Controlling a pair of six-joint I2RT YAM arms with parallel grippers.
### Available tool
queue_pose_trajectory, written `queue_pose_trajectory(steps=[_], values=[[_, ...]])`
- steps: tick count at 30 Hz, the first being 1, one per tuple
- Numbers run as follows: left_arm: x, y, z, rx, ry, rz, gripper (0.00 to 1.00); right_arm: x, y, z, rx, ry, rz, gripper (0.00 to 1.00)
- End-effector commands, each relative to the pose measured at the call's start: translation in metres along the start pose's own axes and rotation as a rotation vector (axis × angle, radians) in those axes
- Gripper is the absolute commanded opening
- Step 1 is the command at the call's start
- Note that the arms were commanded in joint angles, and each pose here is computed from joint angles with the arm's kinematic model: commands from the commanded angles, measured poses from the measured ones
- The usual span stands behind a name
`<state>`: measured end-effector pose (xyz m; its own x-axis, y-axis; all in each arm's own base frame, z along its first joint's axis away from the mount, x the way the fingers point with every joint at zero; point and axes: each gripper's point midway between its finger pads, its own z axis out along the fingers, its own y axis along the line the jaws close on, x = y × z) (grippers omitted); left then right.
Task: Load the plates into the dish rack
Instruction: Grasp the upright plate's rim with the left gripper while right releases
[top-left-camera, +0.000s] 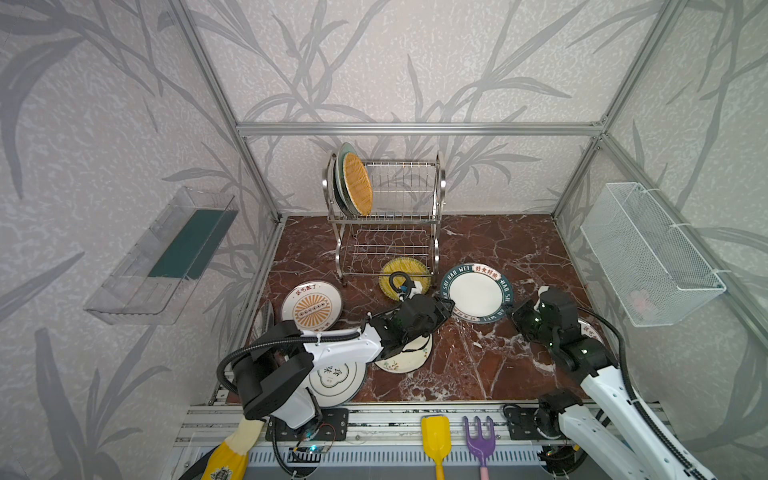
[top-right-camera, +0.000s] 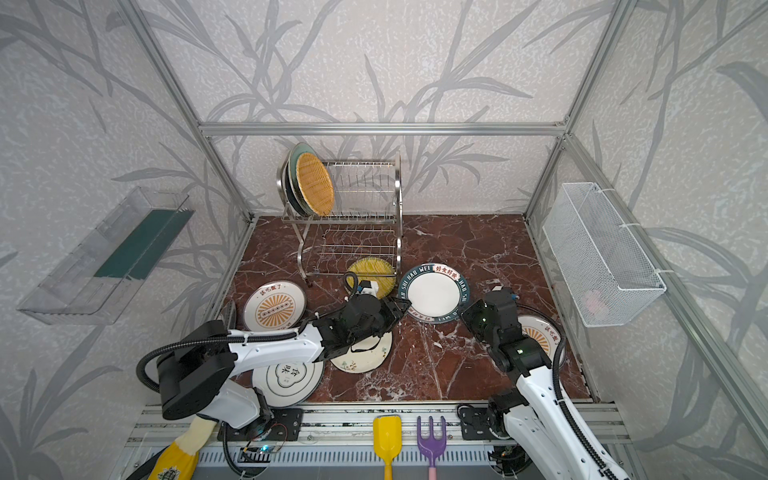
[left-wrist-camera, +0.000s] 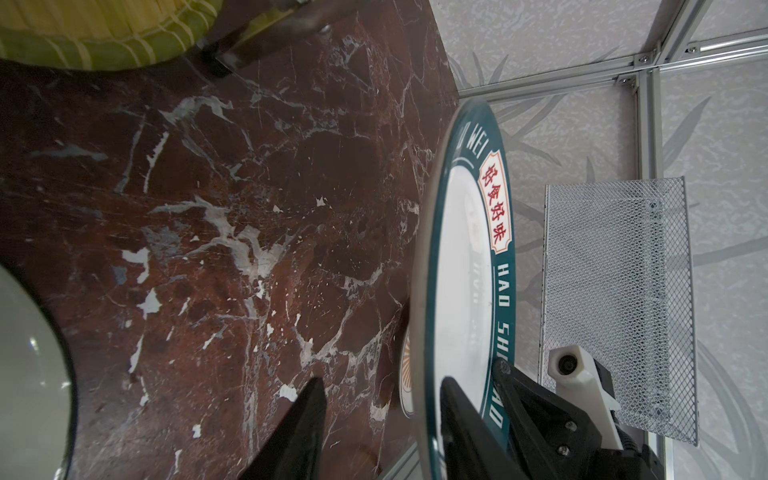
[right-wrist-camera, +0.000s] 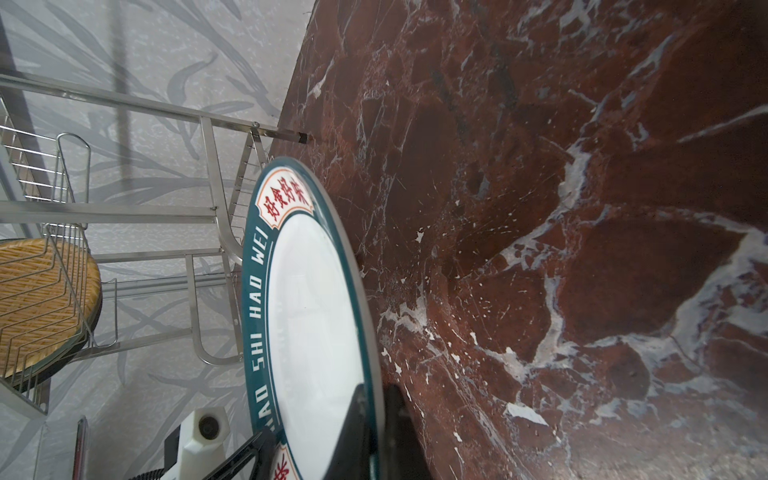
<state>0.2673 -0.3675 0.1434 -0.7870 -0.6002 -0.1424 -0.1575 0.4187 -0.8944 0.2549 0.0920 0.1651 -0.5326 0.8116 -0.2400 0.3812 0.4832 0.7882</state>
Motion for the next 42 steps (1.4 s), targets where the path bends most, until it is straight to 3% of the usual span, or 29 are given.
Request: queue_pose_trajectory(steps=[1, 12, 18, 20, 21, 23, 26, 29, 32, 36, 42], values=[[0.000, -0.021, 0.004, 0.069, -0.010, -0.046, 0.39, -0.006, 0.028, -0.009, -0.105, -0.023, 0.000, 0.00], [0.001, -0.021, 0.013, 0.110, -0.059, -0.139, 0.26, -0.003, 0.021, -0.005, -0.104, -0.019, 0.014, 0.00], [0.001, -0.023, 0.014, 0.168, -0.071, -0.190, 0.00, 0.001, 0.022, -0.005, -0.116, -0.005, -0.008, 0.00], [-0.002, -0.026, 0.010, 0.185, -0.081, -0.185, 0.00, 0.002, 0.021, -0.005, -0.118, 0.002, -0.029, 0.01], [-0.002, -0.026, 0.008, 0.185, -0.084, -0.176, 0.00, 0.003, 0.022, -0.006, -0.123, 0.004, -0.048, 0.11], [-0.005, -0.026, 0.001, 0.174, -0.098, -0.136, 0.00, 0.003, 0.019, -0.007, -0.116, -0.007, -0.116, 0.43], [-0.009, -0.024, -0.014, 0.150, -0.122, -0.066, 0.00, -0.010, 0.003, -0.004, -0.038, -0.077, -0.222, 0.83], [-0.011, -0.018, -0.032, 0.115, -0.137, 0.006, 0.00, -0.017, 0.015, 0.000, -0.082, -0.064, -0.318, 1.00], [-0.016, -0.007, -0.056, 0.067, -0.144, 0.101, 0.00, -0.024, 0.038, -0.001, -0.132, -0.080, -0.454, 0.99], [-0.034, -0.005, -0.104, -0.028, -0.195, 0.291, 0.00, -0.015, 0.074, -0.007, -0.315, -0.079, -0.648, 0.99], [-0.077, -0.043, -0.197, -0.099, -0.340, 0.534, 0.00, 0.014, 0.110, -0.026, -0.656, -0.074, -0.790, 0.99]])
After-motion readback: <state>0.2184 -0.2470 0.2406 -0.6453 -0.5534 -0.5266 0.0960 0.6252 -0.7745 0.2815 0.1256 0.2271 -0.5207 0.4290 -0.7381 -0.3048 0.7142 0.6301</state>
